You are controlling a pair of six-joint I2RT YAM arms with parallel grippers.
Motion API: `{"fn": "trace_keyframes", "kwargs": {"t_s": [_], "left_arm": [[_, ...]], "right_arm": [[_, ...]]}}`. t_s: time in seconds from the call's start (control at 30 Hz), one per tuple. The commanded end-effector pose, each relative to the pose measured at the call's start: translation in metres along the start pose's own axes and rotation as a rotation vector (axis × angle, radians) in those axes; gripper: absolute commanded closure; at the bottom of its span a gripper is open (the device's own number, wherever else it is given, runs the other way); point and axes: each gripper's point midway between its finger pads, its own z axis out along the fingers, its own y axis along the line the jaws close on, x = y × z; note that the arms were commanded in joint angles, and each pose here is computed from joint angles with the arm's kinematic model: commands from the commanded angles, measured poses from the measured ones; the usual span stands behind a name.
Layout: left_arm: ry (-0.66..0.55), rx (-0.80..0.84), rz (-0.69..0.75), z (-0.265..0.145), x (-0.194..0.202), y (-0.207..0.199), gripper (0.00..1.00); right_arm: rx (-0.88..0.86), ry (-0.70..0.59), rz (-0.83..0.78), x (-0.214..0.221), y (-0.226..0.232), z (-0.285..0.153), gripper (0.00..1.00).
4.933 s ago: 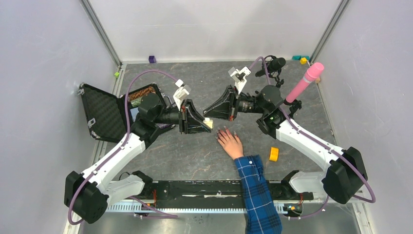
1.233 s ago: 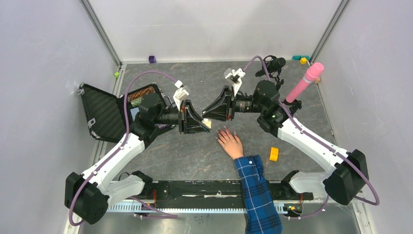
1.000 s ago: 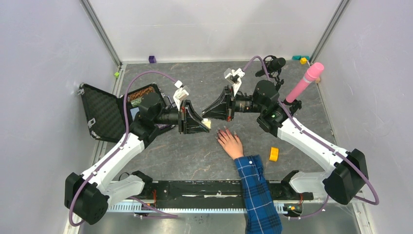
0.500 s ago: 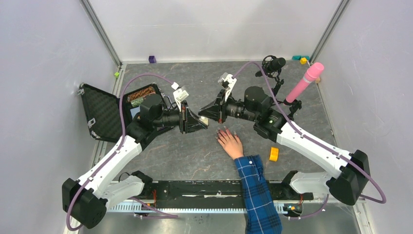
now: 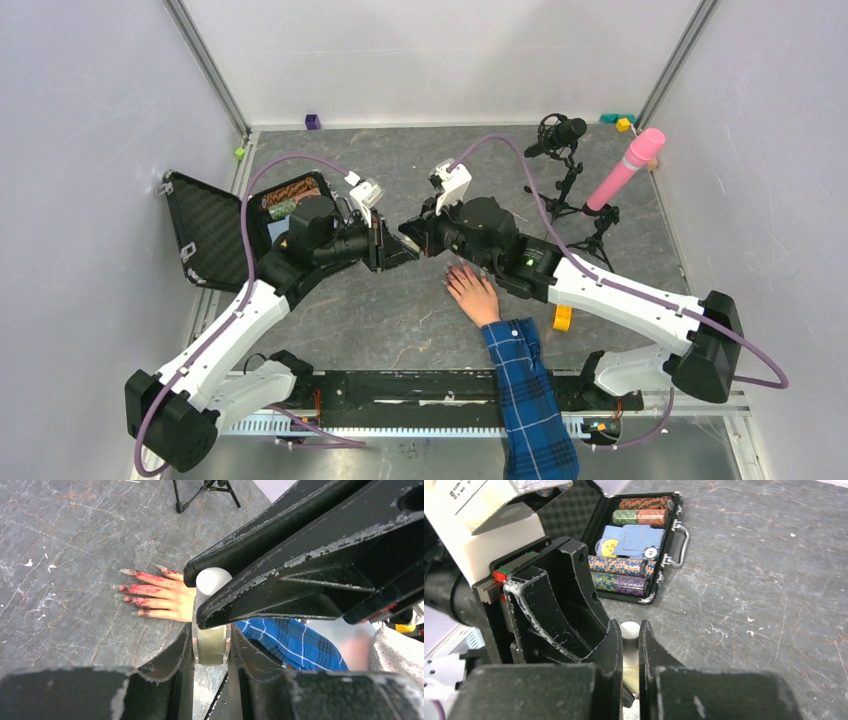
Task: Paint the nails
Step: Screw the nail polish bottle.
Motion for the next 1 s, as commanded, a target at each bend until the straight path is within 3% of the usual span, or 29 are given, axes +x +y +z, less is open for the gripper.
{"fn": "trace_keyframes", "kwargs": {"t_s": [0.0, 0.37, 0.57, 0.8, 0.97], "left_arm": [[-0.153, -0.025, 0.094, -0.007, -0.052, -0.007, 0.98], [-0.169, -0.027, 0.076, -0.008, -0.054, -0.007, 0.98], [-0.165, -0.01, 0.081, -0.008, -0.054, -0.01, 0.98], [-0.162, -0.007, 0.079, -0.008, -0.053, -0.01, 0.98], [-0.156, -0.01, 0.069, -0.006, -0.052, -0.008, 0.98]], "right_arm": [[0.111, 0.026, 0.032, 0.011, 0.004, 0.005, 1.0], [0.162, 0.041, 0.012, 0.015, 0.017, 0.017, 0.99], [0.226, -0.025, -0.08, -0.016, 0.0, 0.0, 0.52], [0.306, -0.031, -0.139, -0.054, -0.03, -0.023, 0.28], [0.182, -0.036, -0.146, -0.073, -0.033, -0.032, 0.11]]}}
